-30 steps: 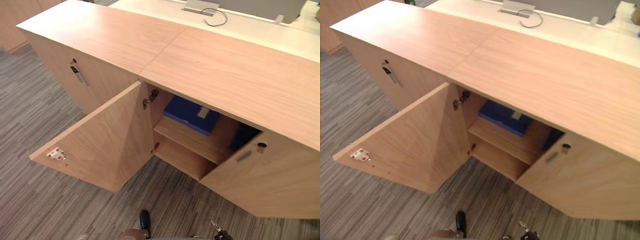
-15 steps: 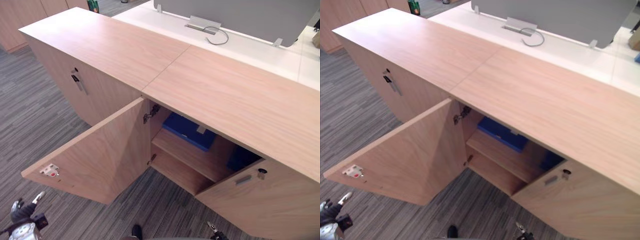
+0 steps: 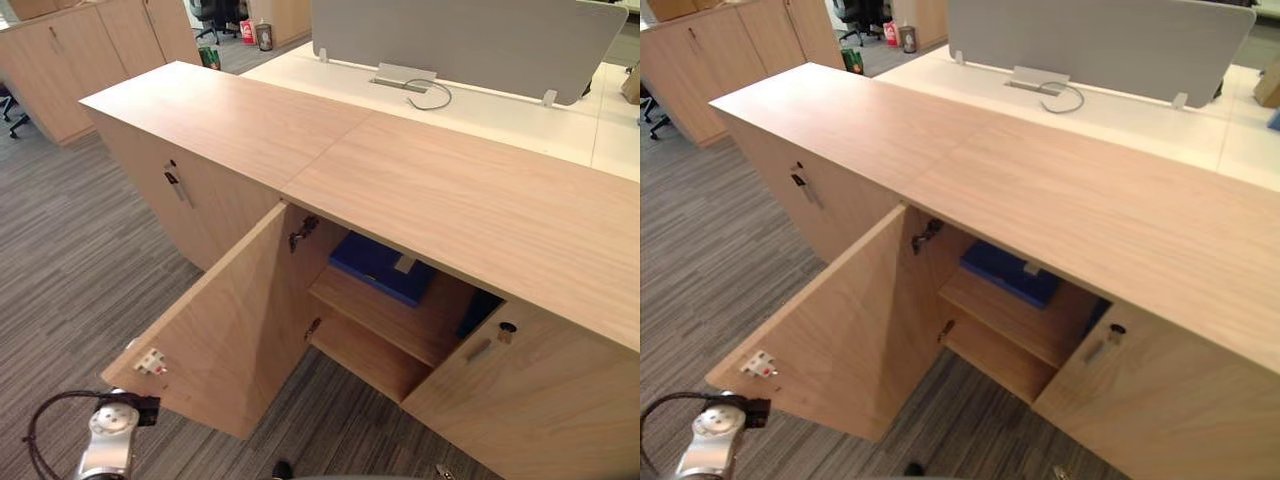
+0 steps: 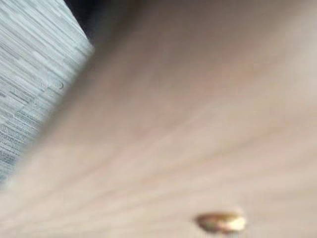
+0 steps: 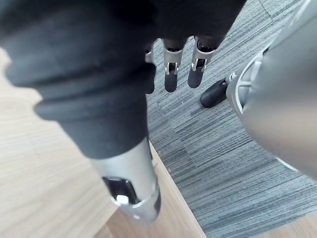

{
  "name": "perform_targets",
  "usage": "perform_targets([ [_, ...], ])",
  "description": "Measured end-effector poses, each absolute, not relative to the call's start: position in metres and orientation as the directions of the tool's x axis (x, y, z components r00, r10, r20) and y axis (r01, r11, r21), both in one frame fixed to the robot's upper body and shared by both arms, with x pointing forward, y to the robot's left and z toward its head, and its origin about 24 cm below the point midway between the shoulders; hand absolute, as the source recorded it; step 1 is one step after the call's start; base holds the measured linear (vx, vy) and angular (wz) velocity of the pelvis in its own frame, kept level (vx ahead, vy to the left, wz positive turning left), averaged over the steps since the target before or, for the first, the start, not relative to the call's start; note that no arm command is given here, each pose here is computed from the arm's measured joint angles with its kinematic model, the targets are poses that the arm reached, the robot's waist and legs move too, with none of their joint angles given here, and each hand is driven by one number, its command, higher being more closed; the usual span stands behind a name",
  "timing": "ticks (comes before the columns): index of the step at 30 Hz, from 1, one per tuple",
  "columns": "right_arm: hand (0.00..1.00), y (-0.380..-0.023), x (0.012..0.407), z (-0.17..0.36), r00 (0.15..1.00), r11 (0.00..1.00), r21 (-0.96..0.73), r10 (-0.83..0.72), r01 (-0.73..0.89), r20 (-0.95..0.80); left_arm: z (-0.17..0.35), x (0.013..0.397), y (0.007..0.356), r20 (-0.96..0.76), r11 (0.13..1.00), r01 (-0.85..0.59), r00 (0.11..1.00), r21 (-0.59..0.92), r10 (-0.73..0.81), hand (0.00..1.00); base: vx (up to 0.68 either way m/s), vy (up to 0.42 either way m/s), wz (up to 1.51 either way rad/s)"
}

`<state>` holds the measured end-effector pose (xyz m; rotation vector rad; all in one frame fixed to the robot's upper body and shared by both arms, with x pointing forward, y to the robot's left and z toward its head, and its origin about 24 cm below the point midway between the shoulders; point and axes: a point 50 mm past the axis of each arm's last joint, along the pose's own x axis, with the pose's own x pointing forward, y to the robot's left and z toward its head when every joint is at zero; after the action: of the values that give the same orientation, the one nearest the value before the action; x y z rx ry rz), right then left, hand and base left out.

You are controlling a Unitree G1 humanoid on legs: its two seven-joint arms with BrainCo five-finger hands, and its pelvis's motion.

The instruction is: Walk over to the cabinet, pick up the folder, carry it to the office cabinet, place the folder inside the office cabinet, then close the office cabinet door

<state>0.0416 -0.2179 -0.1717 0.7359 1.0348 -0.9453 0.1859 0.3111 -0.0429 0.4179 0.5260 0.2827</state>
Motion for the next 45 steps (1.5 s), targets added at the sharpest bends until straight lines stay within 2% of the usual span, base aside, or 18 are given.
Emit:
perform_targets([
  [5, 0.00, -0.216, 0.045, -0.172, 0.213, 0.430, 0.076, -0.280, 0.899, -0.936, -0.060, 0.179, 0.250, -0.493, 0.895, 0.142, 0.865, 0.423, 0.095, 0.00, -0.06, 0.083, 0.04],
  [8, 0.00, -0.213, 0.053, -0.170, 0.245, 0.468, 0.093, -0.276, 0.879, -0.929, -0.067, 0.171, 0.188, -0.510, 0.876, 0.369, 0.842, 0.310, -0.174, 0.00, -0.02, 0.095, 0.10],
  [9, 0.00, -0.211, 0.055, -0.170, 0.251, 0.484, 0.093, -0.271, 0.870, -0.929, -0.066, 0.170, 0.176, -0.501, 0.863, 0.410, 0.836, 0.295, -0.227, 0.00, 0.00, 0.061, 0.15],
  [11, 0.00, -0.205, 0.061, -0.170, 0.274, 0.554, 0.095, -0.249, 0.827, -0.929, -0.053, 0.167, 0.129, -0.422, 0.773, 0.580, 0.787, 0.257, -0.450, 0.00, 0.01, 0.072, 0.35],
  [15, 0.00, -0.196, 0.064, -0.171, 0.283, 0.614, 0.091, -0.224, 0.784, -0.933, -0.024, 0.164, 0.084, -0.251, 0.703, 0.670, 0.741, 0.239, -0.622, 0.00, 0.03, 0.059, 0.32],
  [18, 0.00, -0.193, 0.067, -0.171, 0.290, 0.674, 0.074, -0.214, 0.735, -0.933, -0.013, 0.164, 0.073, -0.182, 0.696, 0.678, 0.735, 0.239, -0.653, 0.00, -0.03, 0.054, 0.27],
  [21, 0.00, -0.191, 0.075, -0.170, 0.314, 0.740, 0.065, -0.202, 0.670, -0.928, -0.014, 0.159, 0.071, -0.187, 0.696, 0.682, 0.731, 0.224, -0.656, 0.00, -0.05, 0.028, 0.01],
  [30, 0.00, -0.183, 0.093, -0.165, 0.393, 0.809, 0.081, -0.193, 0.582, -0.899, -0.025, 0.148, 0.067, -0.224, 0.701, 0.696, 0.715, 0.152, -0.662, 0.00, -0.04, -0.019, -0.40],
  [41, 0.00, -0.185, 0.069, -0.168, 0.339, 0.752, 0.064, -0.217, 0.656, -0.915, -0.048, 0.153, 0.066, -0.313, 0.758, 0.647, 0.739, 0.082, -0.596, 0.00, -0.02, -0.053, -0.63],
  [45, 0.00, -0.188, 0.053, -0.170, 0.289, 0.655, 0.065, -0.241, 0.753, -0.927, -0.065, 0.161, 0.080, -0.385, 0.832, 0.554, 0.773, 0.019, -0.505, 0.00, 0.06, -0.057, -0.57],
])
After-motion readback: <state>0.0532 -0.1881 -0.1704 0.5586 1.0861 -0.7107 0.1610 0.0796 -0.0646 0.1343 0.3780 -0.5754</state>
